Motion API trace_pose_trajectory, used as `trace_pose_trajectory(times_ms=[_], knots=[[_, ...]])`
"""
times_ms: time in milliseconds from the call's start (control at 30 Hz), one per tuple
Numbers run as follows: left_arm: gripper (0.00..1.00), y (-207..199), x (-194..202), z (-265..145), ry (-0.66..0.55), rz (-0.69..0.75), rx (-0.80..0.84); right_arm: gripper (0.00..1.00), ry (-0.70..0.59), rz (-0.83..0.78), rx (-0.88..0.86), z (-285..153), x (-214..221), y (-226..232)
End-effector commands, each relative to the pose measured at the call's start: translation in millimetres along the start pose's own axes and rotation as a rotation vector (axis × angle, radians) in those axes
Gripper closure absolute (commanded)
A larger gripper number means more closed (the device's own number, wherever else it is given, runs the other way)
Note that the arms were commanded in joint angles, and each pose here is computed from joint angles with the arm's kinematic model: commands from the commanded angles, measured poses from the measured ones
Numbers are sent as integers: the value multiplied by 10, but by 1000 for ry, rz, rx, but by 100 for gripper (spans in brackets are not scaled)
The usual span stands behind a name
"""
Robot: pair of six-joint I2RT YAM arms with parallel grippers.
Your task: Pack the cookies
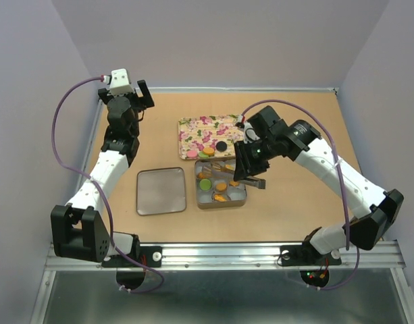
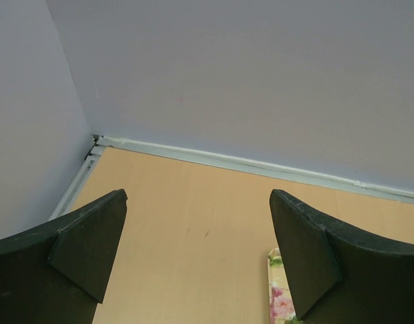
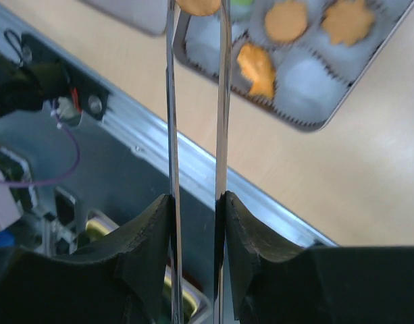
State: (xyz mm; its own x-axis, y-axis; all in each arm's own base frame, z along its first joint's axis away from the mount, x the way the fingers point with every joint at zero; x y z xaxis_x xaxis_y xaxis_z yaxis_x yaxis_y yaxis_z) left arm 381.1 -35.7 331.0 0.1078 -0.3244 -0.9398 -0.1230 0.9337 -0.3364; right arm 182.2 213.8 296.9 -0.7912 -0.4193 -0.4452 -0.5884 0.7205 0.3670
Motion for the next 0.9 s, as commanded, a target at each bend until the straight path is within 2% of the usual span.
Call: trace_pose_trajectory(times_ms=[0,467,667,767,867], knots=[[1,-88,-171,-56,-60,-3,29,60,15,19,-162,-10,158,136],[1,-106,-176,-73,-65,0,19,60,177,16,-232,350,580,294],[1,-101,-188,-83,-69,-1,16,61,145,8,-159,403,497,251],[1,-101,-183,-80,-68,-1,15,62,102,19,-44,418,421,155],[1,-106,-181,-81,-67,-1,17,63,85,28,-9,423,383,135]])
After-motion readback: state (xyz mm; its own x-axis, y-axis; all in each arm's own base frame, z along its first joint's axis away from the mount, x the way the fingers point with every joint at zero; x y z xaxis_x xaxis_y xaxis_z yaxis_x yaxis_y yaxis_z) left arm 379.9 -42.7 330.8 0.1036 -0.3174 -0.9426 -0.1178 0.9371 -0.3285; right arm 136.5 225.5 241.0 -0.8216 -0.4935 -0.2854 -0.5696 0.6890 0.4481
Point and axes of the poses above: each gripper's point midway between its finger pads, its own z axis out along the fingers, its own y axis along the line the jaws close on, x = y × z, the point moved 7 cm from there along -z, back along the fingers, and after that the axes turned 13 degrees about -z, right-handed, at the moved point
